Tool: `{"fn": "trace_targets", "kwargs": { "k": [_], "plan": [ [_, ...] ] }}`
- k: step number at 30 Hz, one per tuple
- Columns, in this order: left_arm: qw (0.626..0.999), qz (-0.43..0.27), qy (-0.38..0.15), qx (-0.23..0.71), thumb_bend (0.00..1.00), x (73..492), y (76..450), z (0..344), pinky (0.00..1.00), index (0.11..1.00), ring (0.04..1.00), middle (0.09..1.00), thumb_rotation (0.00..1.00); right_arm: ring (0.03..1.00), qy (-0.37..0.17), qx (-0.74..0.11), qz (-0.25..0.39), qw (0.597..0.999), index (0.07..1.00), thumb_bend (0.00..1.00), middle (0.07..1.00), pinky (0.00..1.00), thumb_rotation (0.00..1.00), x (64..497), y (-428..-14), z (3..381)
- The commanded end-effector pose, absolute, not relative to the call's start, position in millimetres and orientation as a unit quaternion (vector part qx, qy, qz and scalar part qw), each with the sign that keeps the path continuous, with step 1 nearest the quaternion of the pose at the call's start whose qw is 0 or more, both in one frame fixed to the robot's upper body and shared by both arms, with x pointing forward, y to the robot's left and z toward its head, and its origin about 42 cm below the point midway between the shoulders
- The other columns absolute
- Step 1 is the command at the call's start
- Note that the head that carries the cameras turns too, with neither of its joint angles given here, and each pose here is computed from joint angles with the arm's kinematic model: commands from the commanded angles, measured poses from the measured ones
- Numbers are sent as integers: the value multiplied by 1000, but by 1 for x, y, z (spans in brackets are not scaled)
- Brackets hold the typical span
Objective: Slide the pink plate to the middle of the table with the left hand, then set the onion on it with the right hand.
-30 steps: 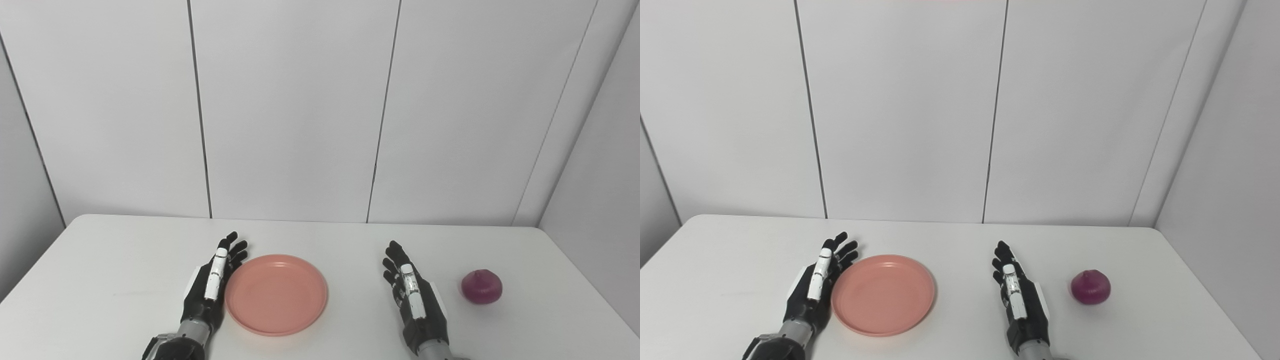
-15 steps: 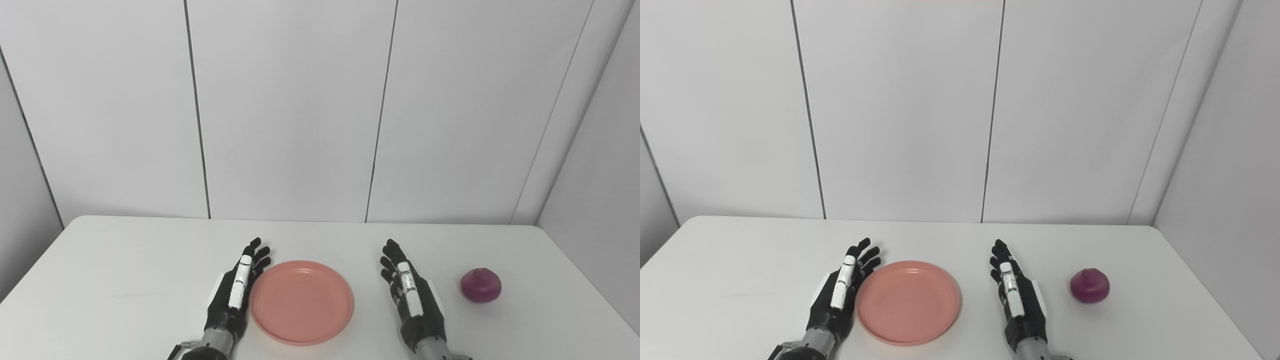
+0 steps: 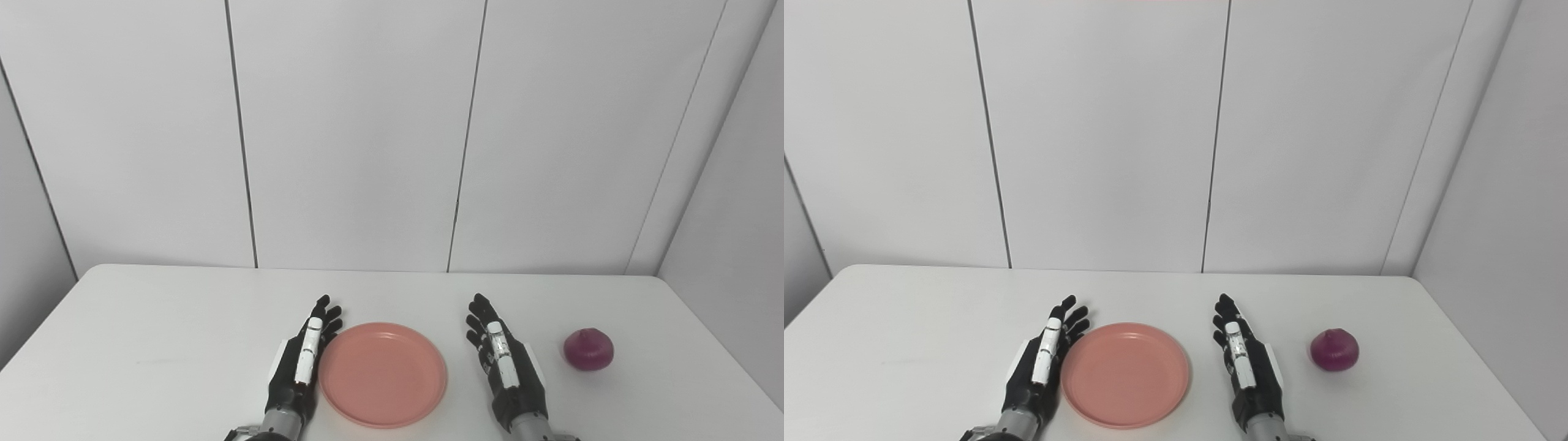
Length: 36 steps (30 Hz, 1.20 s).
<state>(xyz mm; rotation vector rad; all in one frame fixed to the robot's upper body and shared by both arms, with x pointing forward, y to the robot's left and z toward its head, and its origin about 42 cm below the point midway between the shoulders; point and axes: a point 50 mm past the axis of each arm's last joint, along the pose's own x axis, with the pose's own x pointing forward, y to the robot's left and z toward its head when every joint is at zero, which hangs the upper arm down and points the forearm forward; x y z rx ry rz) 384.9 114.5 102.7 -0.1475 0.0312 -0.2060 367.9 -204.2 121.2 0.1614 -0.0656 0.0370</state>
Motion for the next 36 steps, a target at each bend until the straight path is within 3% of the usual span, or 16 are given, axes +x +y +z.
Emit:
{"fn": "trace_targets", "kwargs": {
  "k": [1, 19, 36],
  "plan": [
    [991, -111, 24, -74, 536, 384, 105, 105, 956, 936, 922, 918, 1000, 949, -72, 79, 32, 994, 929, 549, 934, 955, 850, 382, -201, 145],
    [989, -117, 27, -81, 541, 383, 100, 105, 962, 933, 928, 920, 1000, 954, -73, 83, 35, 993, 935, 543, 939, 967, 850, 381, -200, 146],
    [994, -101, 12, -46, 535, 391, 125, 95, 950, 936, 933, 930, 1000, 957, -109, 73, 20, 991, 939, 500, 949, 981, 888, 384, -210, 164]
  ]
}}
